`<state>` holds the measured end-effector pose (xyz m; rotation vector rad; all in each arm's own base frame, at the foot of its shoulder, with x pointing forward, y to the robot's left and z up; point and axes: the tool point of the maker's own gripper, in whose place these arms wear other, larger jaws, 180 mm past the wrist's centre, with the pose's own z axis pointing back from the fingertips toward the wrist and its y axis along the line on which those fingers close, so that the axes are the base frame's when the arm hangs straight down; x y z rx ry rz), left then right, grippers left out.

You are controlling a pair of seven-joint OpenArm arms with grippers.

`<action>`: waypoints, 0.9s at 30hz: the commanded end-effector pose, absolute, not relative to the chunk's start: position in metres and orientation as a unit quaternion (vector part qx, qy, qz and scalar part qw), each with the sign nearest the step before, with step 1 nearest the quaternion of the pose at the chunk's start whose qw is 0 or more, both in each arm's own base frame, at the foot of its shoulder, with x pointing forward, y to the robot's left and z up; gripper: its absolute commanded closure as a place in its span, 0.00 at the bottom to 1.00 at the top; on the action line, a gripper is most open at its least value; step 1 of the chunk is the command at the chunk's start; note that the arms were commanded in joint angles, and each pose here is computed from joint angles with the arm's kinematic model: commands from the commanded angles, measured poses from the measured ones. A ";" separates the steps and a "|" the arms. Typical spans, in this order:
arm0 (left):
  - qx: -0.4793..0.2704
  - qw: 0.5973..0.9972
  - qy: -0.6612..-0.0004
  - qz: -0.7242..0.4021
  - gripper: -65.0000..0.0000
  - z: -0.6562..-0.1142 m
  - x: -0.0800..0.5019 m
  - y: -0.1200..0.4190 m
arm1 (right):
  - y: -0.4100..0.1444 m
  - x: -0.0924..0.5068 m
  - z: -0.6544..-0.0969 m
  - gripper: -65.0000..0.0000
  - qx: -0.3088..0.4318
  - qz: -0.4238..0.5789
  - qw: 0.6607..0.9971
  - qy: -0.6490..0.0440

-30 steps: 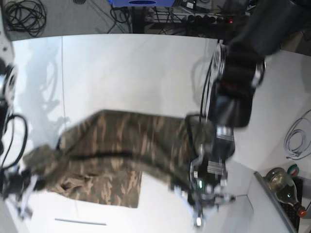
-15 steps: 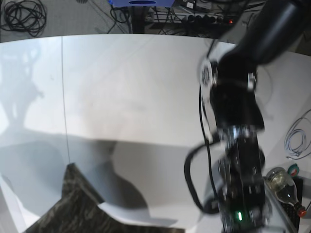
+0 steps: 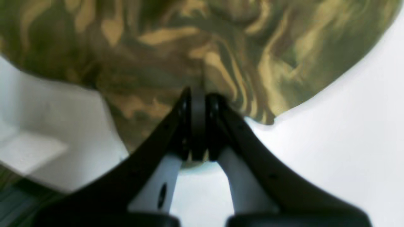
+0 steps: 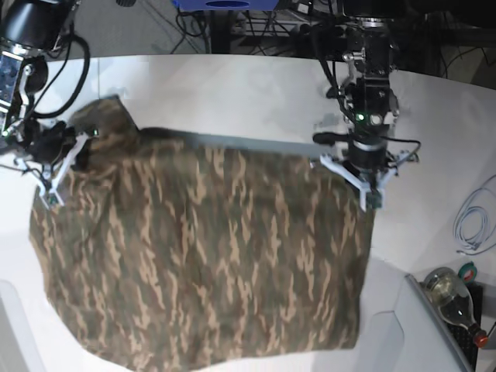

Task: Layout the t-shirt on the table in an organized manner, then fold the t-shirt properly
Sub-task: 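Lift the shirt by the shoulders and lay it flat on the table, then press the left gripper onto the shirt body to smooth it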

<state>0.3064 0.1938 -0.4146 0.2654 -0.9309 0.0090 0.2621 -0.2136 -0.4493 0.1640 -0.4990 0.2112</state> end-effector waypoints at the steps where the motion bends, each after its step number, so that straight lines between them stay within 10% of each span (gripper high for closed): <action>1: 0.131 0.875 -0.466 0.002 1.00 -0.410 0.314 0.194 | -0.223 0.274 -0.444 1.00 0.077 0.094 0.956 -0.267; 16: 0.136 0.897 -0.421 -0.003 1.00 -0.443 0.286 0.201 | -0.241 0.239 -0.467 0.97 0.068 0.088 0.974 -0.198; 23: 0.136 0.913 -0.384 -0.006 1.00 -0.462 0.257 0.202 | -0.247 0.239 -0.448 0.45 0.048 0.080 0.971 -0.221; 27: 0.137 0.923 -0.360 -0.001 0.89 -0.458 0.243 0.203 | -0.266 0.247 -0.424 0.42 0.015 0.017 0.965 -0.262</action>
